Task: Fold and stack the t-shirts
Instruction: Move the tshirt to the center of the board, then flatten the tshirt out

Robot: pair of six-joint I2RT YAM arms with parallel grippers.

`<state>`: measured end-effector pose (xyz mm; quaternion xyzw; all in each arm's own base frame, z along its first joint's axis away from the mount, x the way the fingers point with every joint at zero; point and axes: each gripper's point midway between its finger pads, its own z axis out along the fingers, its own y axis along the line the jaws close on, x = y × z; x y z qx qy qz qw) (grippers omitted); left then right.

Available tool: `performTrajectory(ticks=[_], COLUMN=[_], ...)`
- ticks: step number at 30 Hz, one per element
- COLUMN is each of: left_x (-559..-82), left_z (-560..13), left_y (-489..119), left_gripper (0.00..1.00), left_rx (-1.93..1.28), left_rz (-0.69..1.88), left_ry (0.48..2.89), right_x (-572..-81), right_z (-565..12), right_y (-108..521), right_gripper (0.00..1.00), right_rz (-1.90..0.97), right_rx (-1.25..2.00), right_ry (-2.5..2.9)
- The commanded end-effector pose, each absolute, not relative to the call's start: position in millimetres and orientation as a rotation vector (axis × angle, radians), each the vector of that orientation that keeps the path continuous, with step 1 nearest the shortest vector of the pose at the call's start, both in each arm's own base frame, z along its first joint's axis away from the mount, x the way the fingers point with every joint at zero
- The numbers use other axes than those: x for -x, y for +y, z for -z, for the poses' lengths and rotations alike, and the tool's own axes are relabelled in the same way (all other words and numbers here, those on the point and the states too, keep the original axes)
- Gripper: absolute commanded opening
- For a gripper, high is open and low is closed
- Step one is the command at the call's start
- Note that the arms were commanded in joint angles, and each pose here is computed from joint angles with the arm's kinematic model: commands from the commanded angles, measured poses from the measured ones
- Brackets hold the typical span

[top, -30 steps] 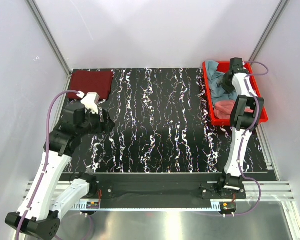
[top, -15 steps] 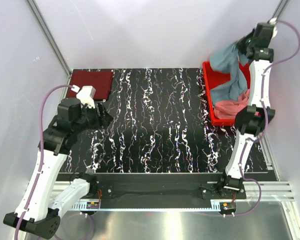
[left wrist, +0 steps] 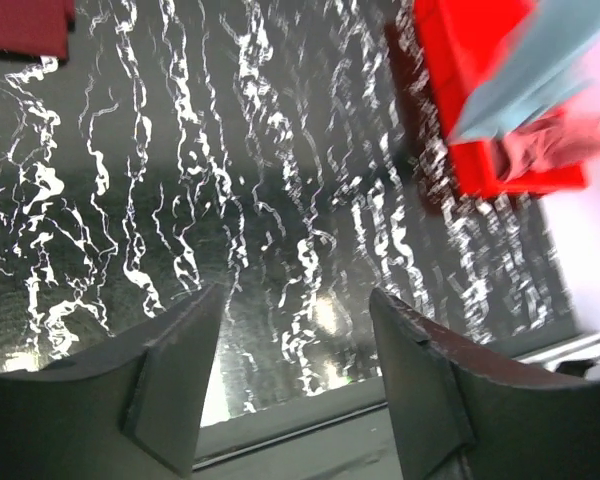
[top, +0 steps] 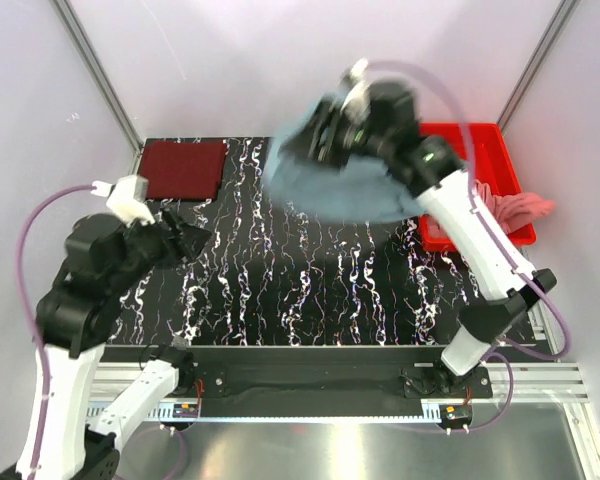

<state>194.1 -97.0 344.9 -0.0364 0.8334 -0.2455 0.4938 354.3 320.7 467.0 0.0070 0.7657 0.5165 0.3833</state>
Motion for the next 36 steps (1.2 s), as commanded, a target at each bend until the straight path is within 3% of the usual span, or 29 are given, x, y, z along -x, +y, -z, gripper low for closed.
performTrajectory(ticks=[1,3,5,6,8,11,17,20,22,25,36], left_x=[-175.4,-167.5,-164.4,-164.4,-163.9,-171.9,-198.0,-217.3,-222.2,-230.2,-228.1], left_z=[-369.1,-369.2,-363.1,-354.1,-342.8,-306.1,-236.5,-206.3,-194.0,-171.6,-121.4], left_y=[-85.2,-84.4,-83.5,-87.5,-94.0,-109.2,-134.9,-130.8,-122.0,-107.4,-70.0], left_gripper=[0.68,0.68,0.68,0.68,0.68,0.66,0.62,0.61,0.61,0.61,0.61], left_rx=[0.203,0.229,0.264,0.259,0.249,0.223,0.191,0.191,0.165,0.17,0.396], left_rz=[0.617,0.645,0.657,0.675,0.709,0.754,0.746,0.59,0.482,0.314,0.297], left_ry=[1.936,1.915,1.921,1.947,1.973,2.087,2.373,2.494,2.556,2.655,2.759], right_x=[-287.6,-264.5,-268.0,-259.3,-261.8,-271.9,-302.2,-315.7,-323.8,-336.2,-346.9], right_z=[-372.2,-330.7,-314.9,-312.8,-305.6,-280.9,-197.4,-156.6,-139.4,-113.7,-58.8], right_y=[338.2,317.4,287.7,267.0,234.9,205.6,183.0,169.0,159.0,135.2,149.0], right_gripper=[0.68,0.8,0.86,0.95,0.99,1.0,0.8,0.81,0.91,0.93,0.77], right_rz=[-1.33,-1.226,-1.063,-1.0,-0.815,-0.595,-0.315,-0.226,-0.234,-0.247,-0.365], right_rx=[0.118,0.072,-0.01,-0.038,-0.064,-0.059,-0.075,-0.098,-0.153,-0.282,-0.375], right_ry=[2.303,2.381,2.342,2.319,2.286,2.318,2.519,2.615,2.665,2.714,2.852])
